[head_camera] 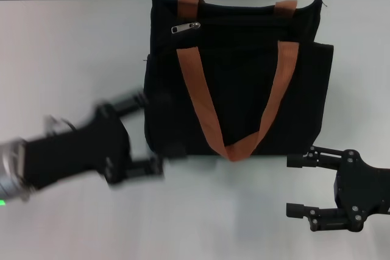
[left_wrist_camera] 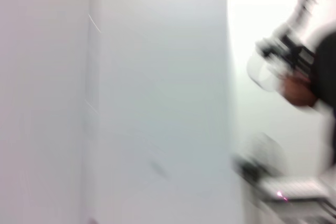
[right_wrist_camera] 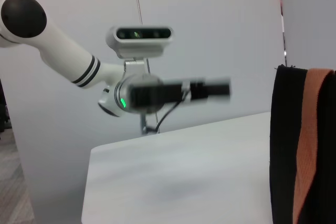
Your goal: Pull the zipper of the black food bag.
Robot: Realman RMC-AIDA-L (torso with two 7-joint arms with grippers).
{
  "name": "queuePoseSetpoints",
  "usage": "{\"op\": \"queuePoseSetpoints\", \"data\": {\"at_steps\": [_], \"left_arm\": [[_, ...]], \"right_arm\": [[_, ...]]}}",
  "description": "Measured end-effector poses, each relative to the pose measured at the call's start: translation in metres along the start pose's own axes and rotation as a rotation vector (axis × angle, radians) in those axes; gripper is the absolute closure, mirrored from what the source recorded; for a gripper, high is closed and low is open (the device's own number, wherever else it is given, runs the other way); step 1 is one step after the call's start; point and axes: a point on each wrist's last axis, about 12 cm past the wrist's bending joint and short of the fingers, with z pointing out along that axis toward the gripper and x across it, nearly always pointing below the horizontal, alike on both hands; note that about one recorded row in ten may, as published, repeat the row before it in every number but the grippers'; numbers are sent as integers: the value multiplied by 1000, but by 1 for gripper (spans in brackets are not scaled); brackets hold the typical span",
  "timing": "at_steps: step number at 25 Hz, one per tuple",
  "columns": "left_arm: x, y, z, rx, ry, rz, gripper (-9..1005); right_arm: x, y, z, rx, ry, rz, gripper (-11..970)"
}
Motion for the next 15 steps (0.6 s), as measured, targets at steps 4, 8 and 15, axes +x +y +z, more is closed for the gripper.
{"op": "queuePoseSetpoints", "data": {"at_steps": [4, 8, 15], "left_arm": [[-10, 12, -13, -245, -171, 85, 200], [-11, 22, -19, -355, -185, 86, 206], [-3, 68, -10, -464, 76, 66, 216]], "right_arm": [[1, 1, -1, 2, 0, 2, 158], [1, 1, -1, 3, 1, 4, 158], [2, 2, -1, 5, 0, 6, 159]]}}
